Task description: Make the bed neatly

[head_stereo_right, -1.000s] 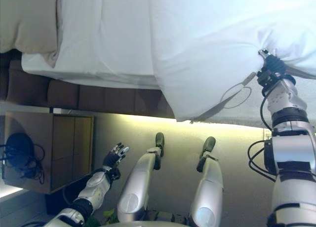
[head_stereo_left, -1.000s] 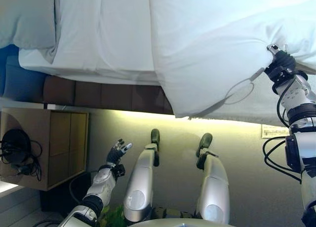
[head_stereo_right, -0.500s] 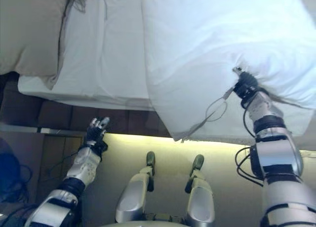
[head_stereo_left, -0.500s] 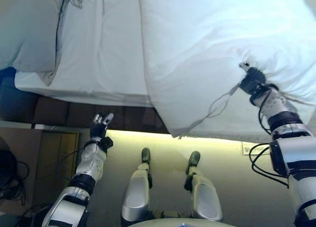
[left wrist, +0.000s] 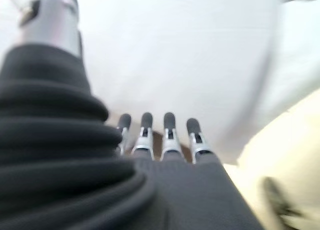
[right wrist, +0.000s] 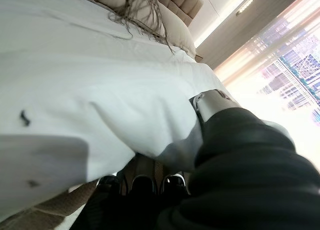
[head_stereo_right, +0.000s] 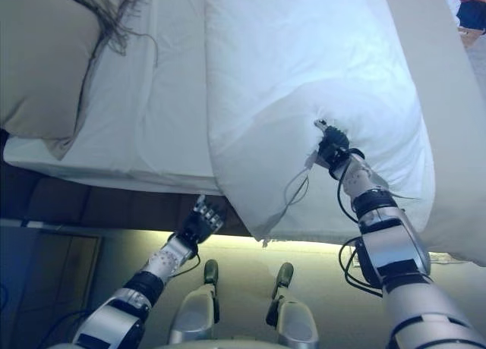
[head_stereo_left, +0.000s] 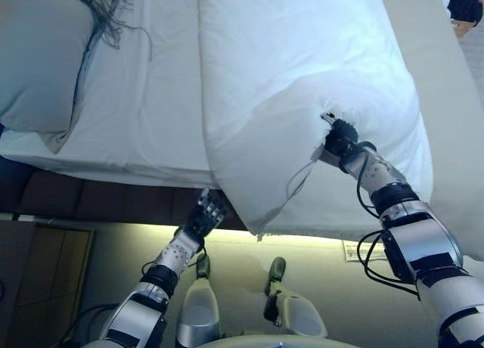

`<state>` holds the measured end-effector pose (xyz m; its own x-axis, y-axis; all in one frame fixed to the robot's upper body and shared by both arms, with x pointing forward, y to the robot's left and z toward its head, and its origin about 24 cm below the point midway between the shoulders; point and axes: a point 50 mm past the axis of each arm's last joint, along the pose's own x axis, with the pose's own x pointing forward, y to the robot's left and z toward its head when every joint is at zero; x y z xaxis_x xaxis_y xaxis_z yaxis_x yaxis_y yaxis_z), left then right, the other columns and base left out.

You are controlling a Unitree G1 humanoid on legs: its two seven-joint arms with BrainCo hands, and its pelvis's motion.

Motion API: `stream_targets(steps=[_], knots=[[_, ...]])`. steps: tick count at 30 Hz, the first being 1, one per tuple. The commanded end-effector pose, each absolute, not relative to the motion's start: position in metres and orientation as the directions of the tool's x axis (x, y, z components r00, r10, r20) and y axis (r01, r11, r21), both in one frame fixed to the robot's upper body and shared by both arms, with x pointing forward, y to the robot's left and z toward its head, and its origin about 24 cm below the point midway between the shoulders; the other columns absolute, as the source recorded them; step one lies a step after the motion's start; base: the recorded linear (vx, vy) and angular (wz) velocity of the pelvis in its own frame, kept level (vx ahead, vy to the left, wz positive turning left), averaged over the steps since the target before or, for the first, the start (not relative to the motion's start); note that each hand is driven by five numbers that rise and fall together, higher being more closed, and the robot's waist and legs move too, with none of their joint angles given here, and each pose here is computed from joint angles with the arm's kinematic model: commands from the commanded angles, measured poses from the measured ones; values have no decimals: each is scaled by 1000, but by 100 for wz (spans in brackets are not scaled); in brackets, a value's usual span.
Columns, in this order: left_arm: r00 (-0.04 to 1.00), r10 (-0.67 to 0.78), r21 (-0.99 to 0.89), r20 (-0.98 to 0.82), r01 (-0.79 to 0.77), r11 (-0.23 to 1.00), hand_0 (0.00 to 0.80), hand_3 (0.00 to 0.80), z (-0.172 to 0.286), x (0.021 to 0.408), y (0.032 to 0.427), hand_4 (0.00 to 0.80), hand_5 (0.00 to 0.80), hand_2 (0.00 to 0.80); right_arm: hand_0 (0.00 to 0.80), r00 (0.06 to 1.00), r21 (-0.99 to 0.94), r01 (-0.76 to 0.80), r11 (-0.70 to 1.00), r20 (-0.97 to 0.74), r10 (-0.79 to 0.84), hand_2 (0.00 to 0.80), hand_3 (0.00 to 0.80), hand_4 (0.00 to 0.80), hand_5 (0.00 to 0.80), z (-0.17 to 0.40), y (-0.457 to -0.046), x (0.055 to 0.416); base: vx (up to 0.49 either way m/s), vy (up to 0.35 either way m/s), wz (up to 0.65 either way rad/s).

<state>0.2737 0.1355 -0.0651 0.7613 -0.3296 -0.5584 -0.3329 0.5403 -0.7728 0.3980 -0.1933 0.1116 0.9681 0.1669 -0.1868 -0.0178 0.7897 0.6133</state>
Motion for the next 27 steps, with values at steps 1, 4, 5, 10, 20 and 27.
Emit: stream_targets(steps=[1, 4, 5, 10, 20, 27], knots=[[657, -546, -843, -519, -288, 454, 0, 0, -60, 274, 100, 0, 0, 0, 800, 945, 635, -316, 705, 146, 292, 800, 800, 800, 800, 188, -156, 410, -27, -88, -11], [591, -623, -858, -513, -367, 358, 0, 0, -62, 265, 89, 0, 0, 0, 800, 939, 637, -335, 694, 165, 303, 800, 800, 800, 800, 191, -150, 410, -12, -71, -9], [581, -633, -858, -512, -383, 342, 0, 0, -62, 263, 88, 0, 0, 0, 800, 938, 639, -337, 691, 167, 303, 800, 800, 800, 800, 191, -149, 410, -6, -85, -7], [505, -695, -842, -512, -457, 288, 0, 0, -60, 258, 78, 0, 0, 0, 800, 928, 663, -367, 652, 209, 310, 800, 800, 800, 800, 198, -138, 409, -11, -80, -5], [487, -782, -894, -390, -403, 196, 0, 0, -32, 268, 47, 0, 0, 0, 800, 869, 702, -479, 527, 292, 401, 800, 800, 800, 800, 204, -95, 396, -9, -54, -3], [513, -819, -945, -256, -312, 100, 0, 0, -7, 281, 29, 0, 0, 0, 800, 827, 740, -535, 407, 361, 431, 800, 800, 800, 800, 206, -70, 379, -14, -21, -10]])
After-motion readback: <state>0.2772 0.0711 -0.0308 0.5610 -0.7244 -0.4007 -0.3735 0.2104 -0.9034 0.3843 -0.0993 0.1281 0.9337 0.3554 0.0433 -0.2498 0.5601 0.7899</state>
